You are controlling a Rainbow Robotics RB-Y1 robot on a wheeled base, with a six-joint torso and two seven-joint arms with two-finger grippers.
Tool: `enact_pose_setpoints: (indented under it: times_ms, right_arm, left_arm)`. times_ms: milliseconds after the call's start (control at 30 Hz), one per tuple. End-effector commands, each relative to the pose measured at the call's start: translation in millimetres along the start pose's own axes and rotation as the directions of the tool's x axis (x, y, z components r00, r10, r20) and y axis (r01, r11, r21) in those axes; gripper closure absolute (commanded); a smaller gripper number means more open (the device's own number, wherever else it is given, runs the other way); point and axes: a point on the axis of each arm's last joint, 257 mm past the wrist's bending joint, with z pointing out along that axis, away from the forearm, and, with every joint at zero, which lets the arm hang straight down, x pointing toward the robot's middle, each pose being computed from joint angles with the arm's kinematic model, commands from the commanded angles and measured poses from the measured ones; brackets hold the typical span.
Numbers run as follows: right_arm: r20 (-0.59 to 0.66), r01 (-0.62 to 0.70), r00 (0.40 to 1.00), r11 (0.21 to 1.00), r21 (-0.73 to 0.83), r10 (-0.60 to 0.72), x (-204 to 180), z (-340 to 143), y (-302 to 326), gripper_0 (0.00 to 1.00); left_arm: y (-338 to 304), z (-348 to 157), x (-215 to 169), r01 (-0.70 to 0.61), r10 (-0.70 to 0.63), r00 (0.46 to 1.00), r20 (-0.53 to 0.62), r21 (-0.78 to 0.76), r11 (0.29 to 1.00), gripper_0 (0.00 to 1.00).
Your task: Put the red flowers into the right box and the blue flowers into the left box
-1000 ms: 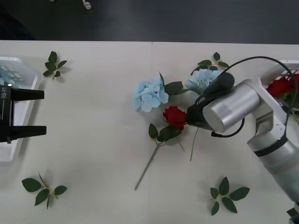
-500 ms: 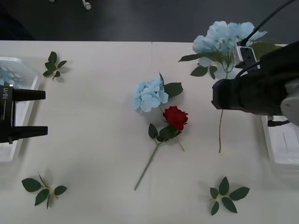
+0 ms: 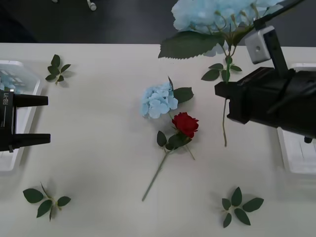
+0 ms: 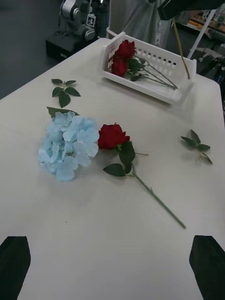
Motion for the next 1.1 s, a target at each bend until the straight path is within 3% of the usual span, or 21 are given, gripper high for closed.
enact_pose_setpoints:
  times_ms: [33, 367, 800, 1100]
  right_arm:
    - [0.064, 0.144, 0.988, 0.983, -0.111, -0.137, 9.3, -4.0, 41.2, 1.00]
    - [0.193, 0.291, 0.951, 0.913, -0.286, -0.243, 15.6, -5.5, 110.6, 1.00]
    - [0.415, 0.431, 0.875, 0.793, -0.430, -0.250, -40.1, -13.5, 204.3, 1.00]
    - [0.437, 0.467, 0.860, 0.752, -0.465, -0.264, -45.4, 38.9, 236.2, 1.00]
  left_arm:
    - [-2.3, -1.8, -8.3, -0.073, 0.073, 0.997, -0.011, 0.007, 0.997, 0.00]
    - [-10.1, -3.5, -5.9, -0.052, 0.052, 0.999, 0.008, 0.020, 0.998, 0.00]
    - [-32.7, 15.7, -9.5, -0.024, 0.017, 0.997, 0.074, 0.095, 0.995, 0.00]
    - [-49.8, 32.1, -18.2, -0.006, -0.017, 0.987, 0.157, 0.145, 0.989, 0.00]
